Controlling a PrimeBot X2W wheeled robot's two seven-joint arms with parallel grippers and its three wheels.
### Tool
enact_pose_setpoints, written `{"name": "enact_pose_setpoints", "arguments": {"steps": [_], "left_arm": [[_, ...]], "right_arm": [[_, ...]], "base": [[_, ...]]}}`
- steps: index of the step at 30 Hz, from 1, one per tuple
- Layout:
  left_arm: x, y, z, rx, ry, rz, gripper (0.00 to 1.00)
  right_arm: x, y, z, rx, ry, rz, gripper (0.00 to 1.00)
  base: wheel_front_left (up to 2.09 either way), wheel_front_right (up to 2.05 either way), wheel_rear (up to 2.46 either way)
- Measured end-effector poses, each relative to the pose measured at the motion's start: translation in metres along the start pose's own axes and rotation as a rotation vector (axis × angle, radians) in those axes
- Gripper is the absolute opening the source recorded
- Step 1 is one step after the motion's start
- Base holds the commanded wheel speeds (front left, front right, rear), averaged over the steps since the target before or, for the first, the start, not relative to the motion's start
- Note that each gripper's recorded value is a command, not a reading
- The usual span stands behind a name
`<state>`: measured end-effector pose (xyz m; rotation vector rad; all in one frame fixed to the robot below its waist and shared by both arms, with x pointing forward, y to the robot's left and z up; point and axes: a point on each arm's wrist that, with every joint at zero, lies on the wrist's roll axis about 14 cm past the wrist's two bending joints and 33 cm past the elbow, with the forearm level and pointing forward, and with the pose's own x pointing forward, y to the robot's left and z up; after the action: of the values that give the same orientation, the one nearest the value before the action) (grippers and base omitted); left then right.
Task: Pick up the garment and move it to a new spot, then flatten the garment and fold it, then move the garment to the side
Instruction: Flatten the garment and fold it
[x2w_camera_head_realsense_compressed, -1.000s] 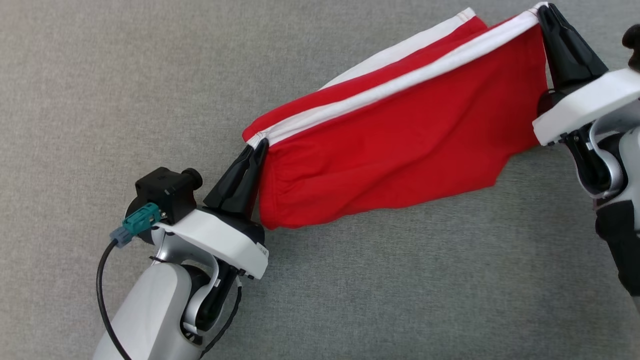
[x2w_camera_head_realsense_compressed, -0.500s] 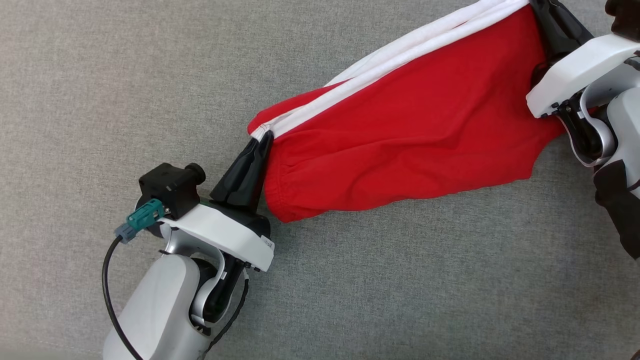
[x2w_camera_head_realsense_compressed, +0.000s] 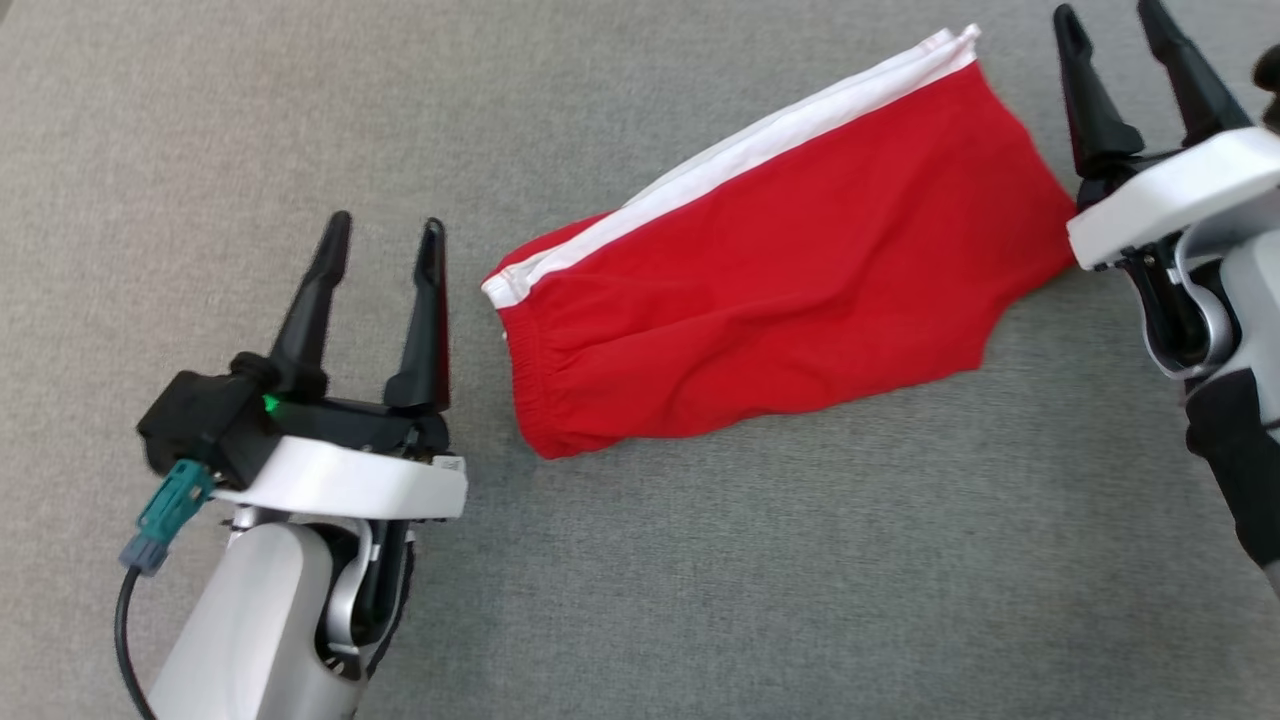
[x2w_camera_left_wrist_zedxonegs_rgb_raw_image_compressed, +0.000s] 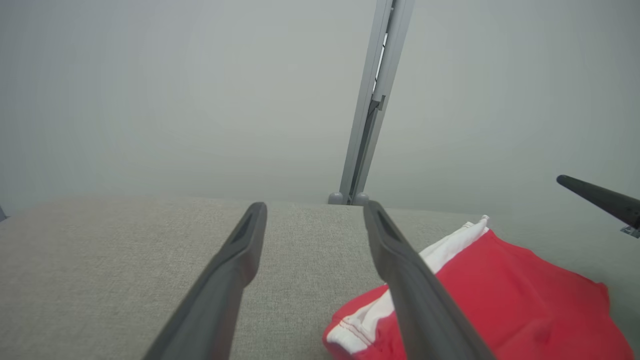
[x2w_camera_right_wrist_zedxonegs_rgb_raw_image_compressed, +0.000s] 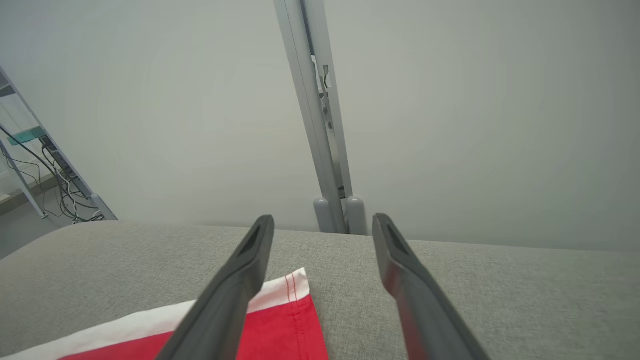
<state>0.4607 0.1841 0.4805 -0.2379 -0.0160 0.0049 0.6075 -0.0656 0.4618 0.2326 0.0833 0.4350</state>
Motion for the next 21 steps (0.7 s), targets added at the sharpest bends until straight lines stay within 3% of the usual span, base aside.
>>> {"name": "enact_pose_setpoints", "arguments": {"steps": [8, 21], "left_arm": [[-0.002, -0.012, 0.032, 0.091, -0.102, -0.034, 1.0], [-0.019, -0.013, 0.025, 0.151, -0.061, -0.094, 1.0]], "right_arm": [[-0.063, -0.005, 0.019, -0.083, -0.083, -0.066, 1.0], [-0.14, -0.004, 0.027, -0.122, -0.109, -0.171, 1.0]], "base": [[0.0, 0.0, 0.0], [0.0, 0.0, 0.0]]}}
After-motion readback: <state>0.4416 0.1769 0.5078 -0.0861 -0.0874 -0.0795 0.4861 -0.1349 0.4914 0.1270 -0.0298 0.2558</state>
